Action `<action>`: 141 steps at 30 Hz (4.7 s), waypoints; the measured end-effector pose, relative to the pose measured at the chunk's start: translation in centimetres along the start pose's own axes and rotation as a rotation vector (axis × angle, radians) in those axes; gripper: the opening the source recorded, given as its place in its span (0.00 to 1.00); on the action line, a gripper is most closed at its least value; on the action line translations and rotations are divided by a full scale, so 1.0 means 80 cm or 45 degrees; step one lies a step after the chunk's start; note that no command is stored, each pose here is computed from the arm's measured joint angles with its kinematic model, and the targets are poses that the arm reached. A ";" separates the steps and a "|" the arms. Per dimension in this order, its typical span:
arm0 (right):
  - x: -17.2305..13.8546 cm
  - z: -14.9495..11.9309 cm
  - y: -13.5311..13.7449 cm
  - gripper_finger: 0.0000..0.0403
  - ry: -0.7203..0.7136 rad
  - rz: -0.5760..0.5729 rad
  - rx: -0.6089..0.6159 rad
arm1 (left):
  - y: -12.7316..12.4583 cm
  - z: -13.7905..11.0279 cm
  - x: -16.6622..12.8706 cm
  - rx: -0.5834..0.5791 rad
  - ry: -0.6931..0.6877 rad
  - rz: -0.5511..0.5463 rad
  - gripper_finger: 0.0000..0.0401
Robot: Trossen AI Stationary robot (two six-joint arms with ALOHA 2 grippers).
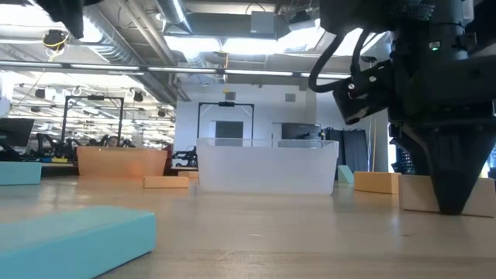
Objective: Sort & place blocks by color
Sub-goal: Put the light brown block into the white bin, then put the yellow block into the orange bin
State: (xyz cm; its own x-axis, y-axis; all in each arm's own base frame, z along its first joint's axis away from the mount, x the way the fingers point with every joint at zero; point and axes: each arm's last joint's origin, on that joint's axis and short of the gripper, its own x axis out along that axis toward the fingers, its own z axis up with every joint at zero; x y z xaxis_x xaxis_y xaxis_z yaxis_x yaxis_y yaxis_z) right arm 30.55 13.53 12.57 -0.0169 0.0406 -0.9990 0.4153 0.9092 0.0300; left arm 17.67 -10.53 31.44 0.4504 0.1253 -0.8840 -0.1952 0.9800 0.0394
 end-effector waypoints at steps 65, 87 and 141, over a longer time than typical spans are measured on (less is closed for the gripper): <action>-0.153 0.167 -0.088 0.46 -0.331 -0.020 0.269 | 0.016 -0.081 -0.089 0.142 -0.119 -0.343 0.45; -0.198 0.163 -0.051 0.42 -0.502 0.259 -0.010 | 0.028 -0.056 -0.074 -0.114 -0.306 -0.057 0.45; -0.410 -0.028 0.025 0.42 -1.122 -0.072 -0.411 | 0.109 -0.035 0.239 -0.308 -0.325 -0.012 0.45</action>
State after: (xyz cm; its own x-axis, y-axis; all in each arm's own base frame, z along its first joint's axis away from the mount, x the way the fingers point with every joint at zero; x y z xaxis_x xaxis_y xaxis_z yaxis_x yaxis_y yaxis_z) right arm 29.91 14.94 45.47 0.7201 -0.2154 -0.6596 0.1606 0.9765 -0.1435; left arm 22.14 -0.03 13.60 0.6505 0.1809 -0.7377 -0.3768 0.9202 -0.1066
